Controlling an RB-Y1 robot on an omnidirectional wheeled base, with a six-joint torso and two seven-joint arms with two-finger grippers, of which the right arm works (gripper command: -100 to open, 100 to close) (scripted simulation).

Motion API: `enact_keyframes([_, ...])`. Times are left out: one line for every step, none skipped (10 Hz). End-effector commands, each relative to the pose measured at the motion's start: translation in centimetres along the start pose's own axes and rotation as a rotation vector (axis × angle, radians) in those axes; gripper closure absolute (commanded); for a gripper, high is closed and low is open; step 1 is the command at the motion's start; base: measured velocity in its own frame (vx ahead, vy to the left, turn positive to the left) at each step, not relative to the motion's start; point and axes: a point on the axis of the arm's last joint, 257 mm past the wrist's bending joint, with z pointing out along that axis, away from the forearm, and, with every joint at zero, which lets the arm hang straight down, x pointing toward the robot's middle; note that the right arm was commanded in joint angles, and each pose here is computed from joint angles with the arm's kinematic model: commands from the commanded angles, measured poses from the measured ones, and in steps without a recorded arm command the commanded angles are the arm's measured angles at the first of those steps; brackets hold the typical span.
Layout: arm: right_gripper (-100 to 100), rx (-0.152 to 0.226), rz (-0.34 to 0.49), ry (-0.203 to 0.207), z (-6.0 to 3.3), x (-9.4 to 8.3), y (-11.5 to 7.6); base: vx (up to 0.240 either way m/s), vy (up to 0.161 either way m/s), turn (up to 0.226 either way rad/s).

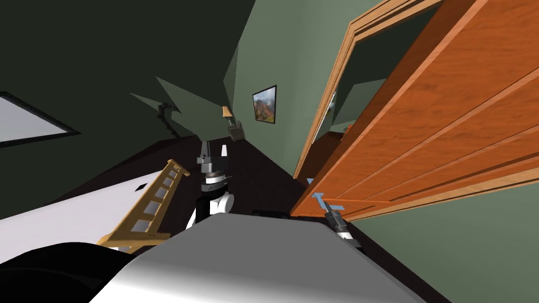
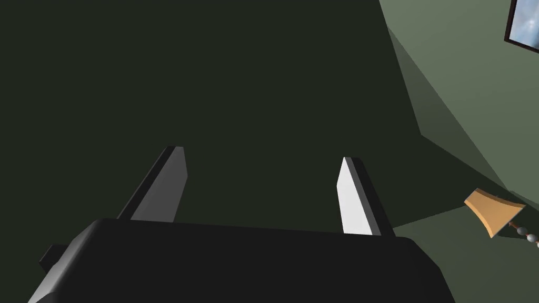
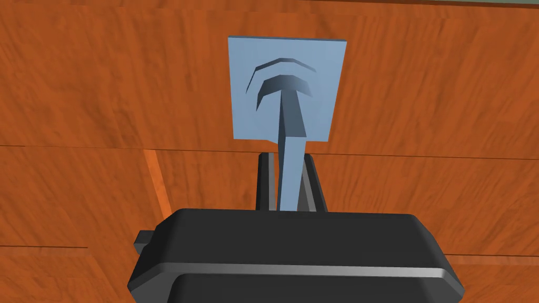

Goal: Pull the door open

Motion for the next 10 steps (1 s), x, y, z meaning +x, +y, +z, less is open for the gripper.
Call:
enact_keyframes([100, -0.003, -0.005, -0.013, 0.66, -0.1, 0.1, -0.156, -0.046, 0.195])
enact_keyframes([100, -0.004, -0.007, -0.019, 0.95, -0.1, 0.1, -0.218, -0.049, 0.213])
enact_keyframes([100, -0.006, -0.009, -0.025, 1.28, -0.2, 0.1, -0.202, -0.057, 0.151])
enact_keyframes([100, -0.007, -0.011, -0.032, 1.65, -0.2, 0.1, -0.177, -0.052, 0.154])
enact_keyframes([100, -0.008, -0.012, -0.039, 2.03, -0.2, 0.2, -0.177, -0.054, 0.173])
enact_keyframes([100, -0.009, -0.014, -0.047, 2.44, -0.2, 0.2, -0.215, -0.069, 0.175])
enact_keyframes([100, -0.01, -0.015, -0.055, 2.86, -0.2, 0.2, -0.217, -0.049, 0.199])
enact_keyframes([100, -0.01, -0.016, -0.063, 3.29, -0.2, 0.2, -0.215, -0.08, 0.196])
enact_keyframes([100, -0.011, -0.016, -0.07, 3.72, -0.2, 0.3, -0.238, -0.092, 0.2])
enact_keyframes([100, -0.011, -0.016, -0.074, 3.94, -0.2, 0.3, -0.194, -0.056, 0.125])
